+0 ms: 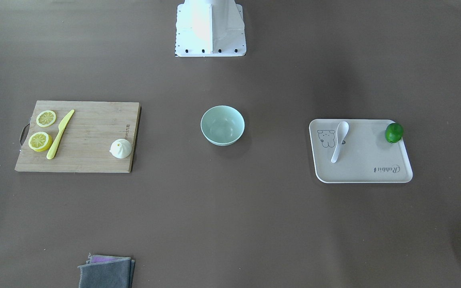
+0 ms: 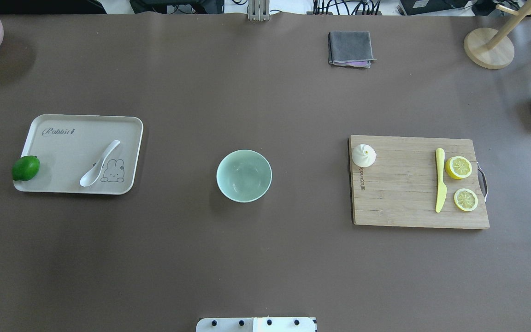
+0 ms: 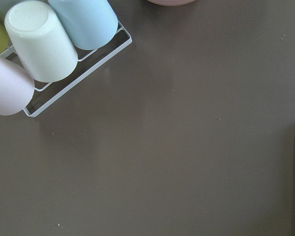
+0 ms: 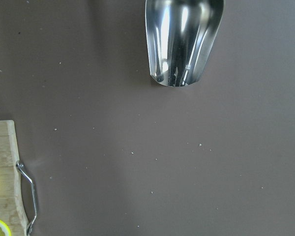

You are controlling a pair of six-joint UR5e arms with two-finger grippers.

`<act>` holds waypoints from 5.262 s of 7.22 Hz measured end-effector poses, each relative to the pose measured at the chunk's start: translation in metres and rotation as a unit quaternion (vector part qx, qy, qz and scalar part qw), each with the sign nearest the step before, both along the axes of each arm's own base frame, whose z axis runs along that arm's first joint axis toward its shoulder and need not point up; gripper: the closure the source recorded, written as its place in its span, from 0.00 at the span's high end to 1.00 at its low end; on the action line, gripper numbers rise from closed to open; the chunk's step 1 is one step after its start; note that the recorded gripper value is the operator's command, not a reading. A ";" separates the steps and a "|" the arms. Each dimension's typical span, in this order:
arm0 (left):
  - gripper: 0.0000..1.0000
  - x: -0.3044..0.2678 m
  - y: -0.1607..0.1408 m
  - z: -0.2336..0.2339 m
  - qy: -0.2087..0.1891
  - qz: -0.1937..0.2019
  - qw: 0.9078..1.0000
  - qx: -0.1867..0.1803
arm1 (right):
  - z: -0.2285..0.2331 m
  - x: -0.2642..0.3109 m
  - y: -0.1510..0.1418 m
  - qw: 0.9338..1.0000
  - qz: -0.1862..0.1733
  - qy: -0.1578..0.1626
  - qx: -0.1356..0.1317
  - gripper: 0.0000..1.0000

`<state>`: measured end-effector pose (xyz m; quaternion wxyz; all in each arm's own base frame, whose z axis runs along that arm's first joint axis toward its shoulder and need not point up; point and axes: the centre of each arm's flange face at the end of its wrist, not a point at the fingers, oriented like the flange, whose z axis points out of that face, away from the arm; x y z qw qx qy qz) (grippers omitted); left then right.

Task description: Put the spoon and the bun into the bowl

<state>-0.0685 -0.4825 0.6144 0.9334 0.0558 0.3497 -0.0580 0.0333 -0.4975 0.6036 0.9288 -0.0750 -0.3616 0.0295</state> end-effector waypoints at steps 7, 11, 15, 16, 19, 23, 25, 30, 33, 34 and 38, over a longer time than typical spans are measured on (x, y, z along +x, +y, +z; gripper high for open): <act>0.98 0.000 0.007 0.000 0.000 0.000 1.000 -0.001 | 0.002 0.000 0.002 1.000 0.001 -0.001 -0.003 1.00; 0.98 0.000 0.005 -0.003 0.001 0.000 1.000 0.003 | 0.003 0.000 0.002 1.000 0.001 -0.001 -0.004 1.00; 0.98 0.001 0.003 -0.007 0.004 0.000 1.000 0.005 | 0.003 0.000 0.002 1.000 0.001 -0.001 -0.004 1.00; 0.98 0.001 0.003 -0.007 0.004 0.000 1.000 0.005 | 0.003 0.000 0.003 1.000 0.001 -0.001 -0.004 1.00; 0.98 0.002 0.003 -0.014 0.005 0.000 1.000 0.013 | -0.002 0.000 0.002 1.000 0.001 -0.003 0.001 1.00; 0.98 0.040 -0.014 -0.088 0.035 0.040 0.991 0.123 | -0.039 -0.013 -0.014 0.993 -0.009 -0.022 0.113 1.00; 0.98 0.106 -0.030 -0.124 0.067 0.065 0.983 0.156 | -0.054 -0.031 -0.020 0.989 -0.014 -0.036 0.143 1.00; 0.98 0.261 -0.041 -0.180 0.098 0.160 0.960 0.210 | -0.055 -0.055 -0.012 0.983 -0.018 -0.069 0.170 1.00; 0.97 0.358 -0.028 -0.186 0.084 0.210 0.947 0.227 | -0.062 -0.079 -0.011 0.978 -0.035 -0.081 0.191 1.00; 0.97 0.375 -0.033 -0.184 0.080 0.215 0.947 0.224 | -0.066 -0.088 -0.012 0.976 -0.044 -0.085 0.197 1.00; 0.97 0.416 -0.037 -0.164 0.054 0.226 0.949 0.213 | -0.074 -0.105 -0.012 0.973 -0.059 -0.094 0.202 1.00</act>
